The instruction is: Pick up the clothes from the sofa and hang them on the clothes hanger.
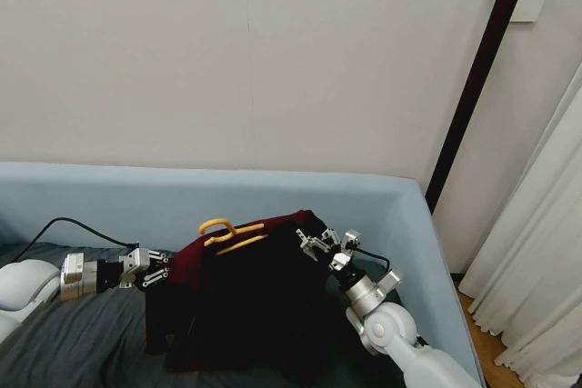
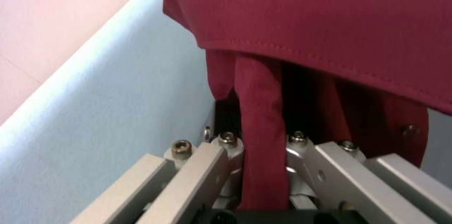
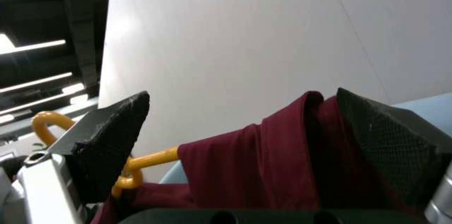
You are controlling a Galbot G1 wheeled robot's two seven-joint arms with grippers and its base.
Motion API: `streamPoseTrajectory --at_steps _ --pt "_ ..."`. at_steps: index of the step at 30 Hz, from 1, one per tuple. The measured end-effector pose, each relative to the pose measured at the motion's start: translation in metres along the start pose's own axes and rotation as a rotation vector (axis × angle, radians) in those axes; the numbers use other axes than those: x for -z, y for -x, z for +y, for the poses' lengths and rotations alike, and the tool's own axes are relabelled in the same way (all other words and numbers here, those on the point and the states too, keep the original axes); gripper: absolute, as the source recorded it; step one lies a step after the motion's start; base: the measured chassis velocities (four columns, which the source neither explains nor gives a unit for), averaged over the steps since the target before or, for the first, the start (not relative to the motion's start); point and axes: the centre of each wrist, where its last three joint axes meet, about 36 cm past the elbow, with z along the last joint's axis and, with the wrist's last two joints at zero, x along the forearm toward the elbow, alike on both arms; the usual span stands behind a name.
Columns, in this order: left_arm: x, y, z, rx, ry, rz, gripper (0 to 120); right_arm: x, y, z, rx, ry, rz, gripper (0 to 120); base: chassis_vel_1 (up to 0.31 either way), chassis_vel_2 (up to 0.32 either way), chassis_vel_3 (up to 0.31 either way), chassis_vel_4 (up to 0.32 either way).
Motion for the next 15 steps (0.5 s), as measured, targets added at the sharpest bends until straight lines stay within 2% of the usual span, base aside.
streamPoseTrajectory --at_steps 15 --pt "-0.006 -0.002 0.002 0.008 0.001 0.017 1 -0.014 -0.014 -0.001 0.059 -0.027 0.042 100 0.000 0.000 0.000 0.000"
